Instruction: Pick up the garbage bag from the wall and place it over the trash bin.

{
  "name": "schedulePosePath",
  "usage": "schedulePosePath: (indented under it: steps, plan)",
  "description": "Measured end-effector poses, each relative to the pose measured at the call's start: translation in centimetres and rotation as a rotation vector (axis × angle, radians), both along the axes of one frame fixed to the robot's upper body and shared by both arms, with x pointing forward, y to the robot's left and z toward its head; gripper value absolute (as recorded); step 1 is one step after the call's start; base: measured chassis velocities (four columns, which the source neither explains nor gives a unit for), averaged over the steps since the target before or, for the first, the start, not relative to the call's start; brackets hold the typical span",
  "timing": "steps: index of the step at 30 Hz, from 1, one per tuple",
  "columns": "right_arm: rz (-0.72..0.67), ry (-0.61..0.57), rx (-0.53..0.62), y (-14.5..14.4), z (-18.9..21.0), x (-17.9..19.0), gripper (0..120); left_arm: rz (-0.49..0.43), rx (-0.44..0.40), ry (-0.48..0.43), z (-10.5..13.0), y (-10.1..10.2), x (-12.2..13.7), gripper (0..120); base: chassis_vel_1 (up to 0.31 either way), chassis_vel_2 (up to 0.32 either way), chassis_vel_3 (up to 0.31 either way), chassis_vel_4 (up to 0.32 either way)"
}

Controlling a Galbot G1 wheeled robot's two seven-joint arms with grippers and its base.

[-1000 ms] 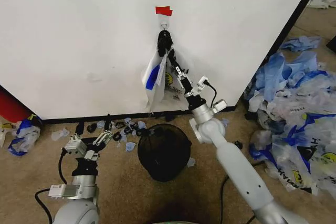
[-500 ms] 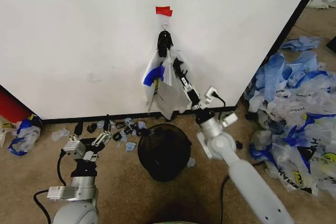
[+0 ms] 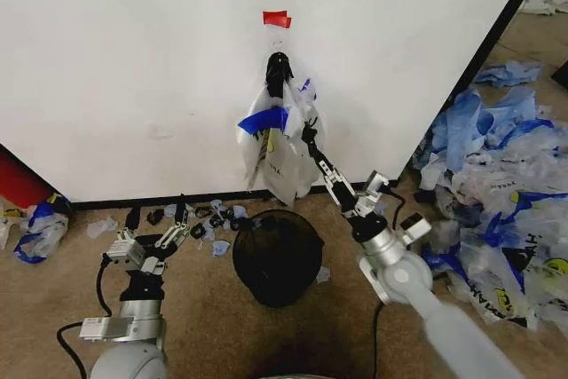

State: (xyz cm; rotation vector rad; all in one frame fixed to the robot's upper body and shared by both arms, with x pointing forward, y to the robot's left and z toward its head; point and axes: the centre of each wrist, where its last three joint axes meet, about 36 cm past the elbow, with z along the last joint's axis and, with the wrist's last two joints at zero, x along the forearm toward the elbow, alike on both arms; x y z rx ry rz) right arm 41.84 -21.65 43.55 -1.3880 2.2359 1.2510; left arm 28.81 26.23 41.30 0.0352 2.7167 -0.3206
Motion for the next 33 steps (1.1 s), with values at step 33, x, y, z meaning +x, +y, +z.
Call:
schedulePosePath:
  steps: [33]
  plan:
    - [0.113,-0.137,-0.297,-5.8,-3.5,-7.0,0,-0.001,0.018,-0.008,-0.3,0.5,0.5,99,0.000,0.000,0.000,0.000]
